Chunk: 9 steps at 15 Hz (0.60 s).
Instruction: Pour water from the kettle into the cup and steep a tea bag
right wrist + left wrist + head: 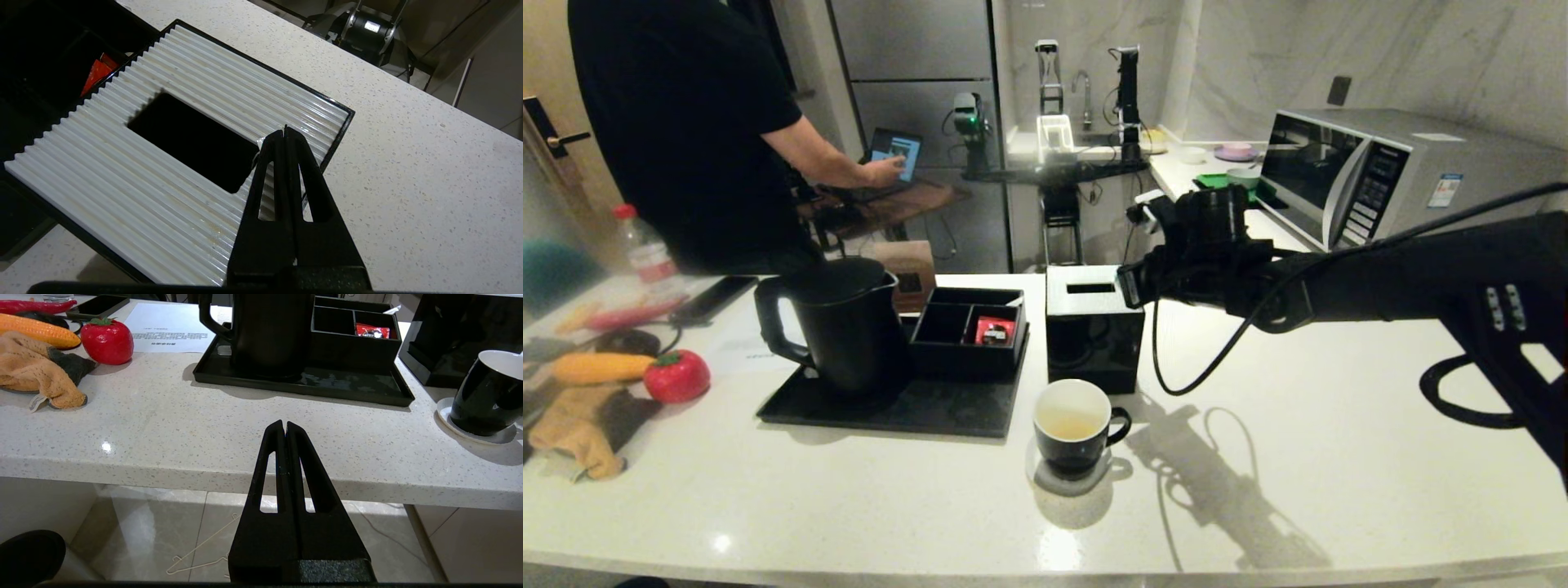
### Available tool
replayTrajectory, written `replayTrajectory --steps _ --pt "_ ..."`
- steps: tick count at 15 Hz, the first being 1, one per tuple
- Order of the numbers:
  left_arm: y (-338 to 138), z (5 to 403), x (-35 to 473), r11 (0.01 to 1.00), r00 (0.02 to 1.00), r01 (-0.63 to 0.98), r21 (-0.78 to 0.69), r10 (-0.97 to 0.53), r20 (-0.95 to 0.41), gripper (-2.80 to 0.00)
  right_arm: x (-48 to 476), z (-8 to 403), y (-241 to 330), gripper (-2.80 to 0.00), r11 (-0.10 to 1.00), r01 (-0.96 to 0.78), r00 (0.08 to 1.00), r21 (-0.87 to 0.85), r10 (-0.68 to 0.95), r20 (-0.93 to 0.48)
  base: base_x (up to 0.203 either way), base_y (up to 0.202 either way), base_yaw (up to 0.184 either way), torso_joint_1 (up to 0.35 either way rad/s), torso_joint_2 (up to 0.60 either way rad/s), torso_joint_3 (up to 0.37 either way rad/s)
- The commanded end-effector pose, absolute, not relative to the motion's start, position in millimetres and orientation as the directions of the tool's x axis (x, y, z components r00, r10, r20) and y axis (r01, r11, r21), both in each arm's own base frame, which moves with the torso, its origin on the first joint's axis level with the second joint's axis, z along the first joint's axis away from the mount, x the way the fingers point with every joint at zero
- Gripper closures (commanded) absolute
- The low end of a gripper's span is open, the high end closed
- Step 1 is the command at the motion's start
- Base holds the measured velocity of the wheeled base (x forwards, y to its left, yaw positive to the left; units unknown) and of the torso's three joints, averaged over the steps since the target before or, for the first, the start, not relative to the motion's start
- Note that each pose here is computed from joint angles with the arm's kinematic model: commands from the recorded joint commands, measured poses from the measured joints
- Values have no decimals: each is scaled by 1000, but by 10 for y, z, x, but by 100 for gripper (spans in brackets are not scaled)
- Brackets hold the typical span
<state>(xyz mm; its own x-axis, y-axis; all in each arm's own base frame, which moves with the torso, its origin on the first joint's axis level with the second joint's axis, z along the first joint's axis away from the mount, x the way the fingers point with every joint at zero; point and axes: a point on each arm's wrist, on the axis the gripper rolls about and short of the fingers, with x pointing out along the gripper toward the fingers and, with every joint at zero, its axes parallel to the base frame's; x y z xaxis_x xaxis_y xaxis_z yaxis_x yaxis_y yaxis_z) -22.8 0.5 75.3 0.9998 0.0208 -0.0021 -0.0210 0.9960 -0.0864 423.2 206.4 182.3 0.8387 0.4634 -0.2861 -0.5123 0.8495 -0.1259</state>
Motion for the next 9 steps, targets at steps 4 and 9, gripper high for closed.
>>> replayTrajectory --steps 4,9 --pt "6 753 -228 996 1000 -22 -87 21 -2 0 4215 1783 2142 0 839 -528 830 -130 477 -290 0 0 0 0 0 0" --pt "6 753 -228 996 1000 -22 -87 21 -2 0 4220 1801 2121 0 842 -524 832 -130 474 -287 0 0 0 0 0 0"
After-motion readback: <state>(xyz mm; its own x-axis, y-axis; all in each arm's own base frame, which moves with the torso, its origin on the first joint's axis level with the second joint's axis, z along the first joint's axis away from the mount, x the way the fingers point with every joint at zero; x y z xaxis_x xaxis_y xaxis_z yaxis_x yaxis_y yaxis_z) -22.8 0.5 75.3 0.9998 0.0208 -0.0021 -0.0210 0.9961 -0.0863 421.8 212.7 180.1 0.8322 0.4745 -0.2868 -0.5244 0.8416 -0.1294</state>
